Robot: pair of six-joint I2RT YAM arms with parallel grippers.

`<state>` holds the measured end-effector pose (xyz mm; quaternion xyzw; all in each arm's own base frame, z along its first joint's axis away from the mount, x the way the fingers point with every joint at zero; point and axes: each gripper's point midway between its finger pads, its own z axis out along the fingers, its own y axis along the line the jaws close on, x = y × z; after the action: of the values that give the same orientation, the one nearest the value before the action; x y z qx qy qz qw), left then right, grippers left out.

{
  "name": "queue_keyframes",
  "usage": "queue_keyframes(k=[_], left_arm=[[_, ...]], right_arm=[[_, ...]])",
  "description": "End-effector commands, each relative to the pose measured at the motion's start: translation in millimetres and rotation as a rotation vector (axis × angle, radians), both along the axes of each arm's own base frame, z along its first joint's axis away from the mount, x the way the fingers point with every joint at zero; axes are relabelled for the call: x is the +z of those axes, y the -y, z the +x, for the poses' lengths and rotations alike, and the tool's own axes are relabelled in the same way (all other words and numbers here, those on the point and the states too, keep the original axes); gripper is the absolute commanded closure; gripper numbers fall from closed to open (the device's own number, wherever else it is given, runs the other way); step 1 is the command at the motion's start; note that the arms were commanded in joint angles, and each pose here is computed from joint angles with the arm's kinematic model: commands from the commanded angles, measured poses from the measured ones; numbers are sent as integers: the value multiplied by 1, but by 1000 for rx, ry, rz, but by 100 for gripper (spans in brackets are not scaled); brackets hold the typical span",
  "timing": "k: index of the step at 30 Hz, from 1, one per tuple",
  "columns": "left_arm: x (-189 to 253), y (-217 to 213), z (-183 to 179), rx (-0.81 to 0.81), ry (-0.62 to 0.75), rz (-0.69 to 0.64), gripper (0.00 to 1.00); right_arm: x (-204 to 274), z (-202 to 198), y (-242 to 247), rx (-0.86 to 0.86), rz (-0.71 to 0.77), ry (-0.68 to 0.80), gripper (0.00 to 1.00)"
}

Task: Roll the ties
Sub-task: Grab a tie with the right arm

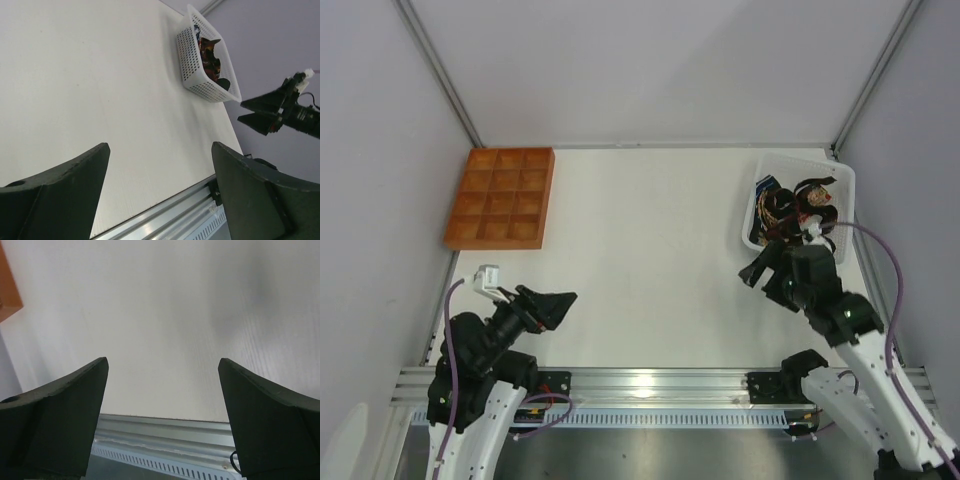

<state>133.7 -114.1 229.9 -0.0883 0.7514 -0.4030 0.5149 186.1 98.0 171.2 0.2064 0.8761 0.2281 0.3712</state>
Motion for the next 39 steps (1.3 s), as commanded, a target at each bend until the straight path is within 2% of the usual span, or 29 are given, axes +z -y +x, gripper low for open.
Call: queue_keyframes(k=[1,2,3,5,6,8,9,13,16,17,20,22,24,26,28,33,39], left_arm=[[5,3,-12,-33,9,-16,12],[3,4,-11,-36,-1,-17,13],[0,5,-10,-38,-14,-20,14],[-4,6,-10,-45,-31,-16,15],[-5,6,-11,-49,-35,-9,15],[-10,6,-11,-54,-61,10,16],[-8,5,-12,-56,-49,27,16],[-9,1,-9,-50,-48,82,18],[-12,2,-7,-67,-53,122,20],[-12,4,-7,-79,-56,127,20],[-18,11,-6,-125,-85,146,20],[-19,14,-4,-141,-90,146,21],[-16,16,-4,-147,-82,145,21],[-16,16,-1,-146,-82,149,21],[-18,18,2,-150,-95,153,21],[-26,21,3,-168,-145,173,24],[-25,20,5,-159,-145,173,24]], right_arm=[[42,47,28,-128,-167,60,5],[42,67,38,-154,-237,33,7],[71,89,45,-185,-246,104,9],[83,120,53,-168,-273,134,14],[75,148,68,-198,-241,109,17],[80,176,85,-224,-201,118,27],[83,194,103,-237,-165,144,29],[55,242,129,-252,-155,76,38],[29,256,149,-280,-221,20,35],[28,259,151,-265,-214,16,26],[10,270,148,-191,-210,9,16],[-1,269,152,-192,-220,-26,16],[-22,266,164,-276,-127,-88,19],[-23,274,164,-309,27,-41,22],[-40,269,166,-365,82,-72,21],[-40,277,178,-587,204,-87,21],[-40,293,176,-723,309,-157,22]])
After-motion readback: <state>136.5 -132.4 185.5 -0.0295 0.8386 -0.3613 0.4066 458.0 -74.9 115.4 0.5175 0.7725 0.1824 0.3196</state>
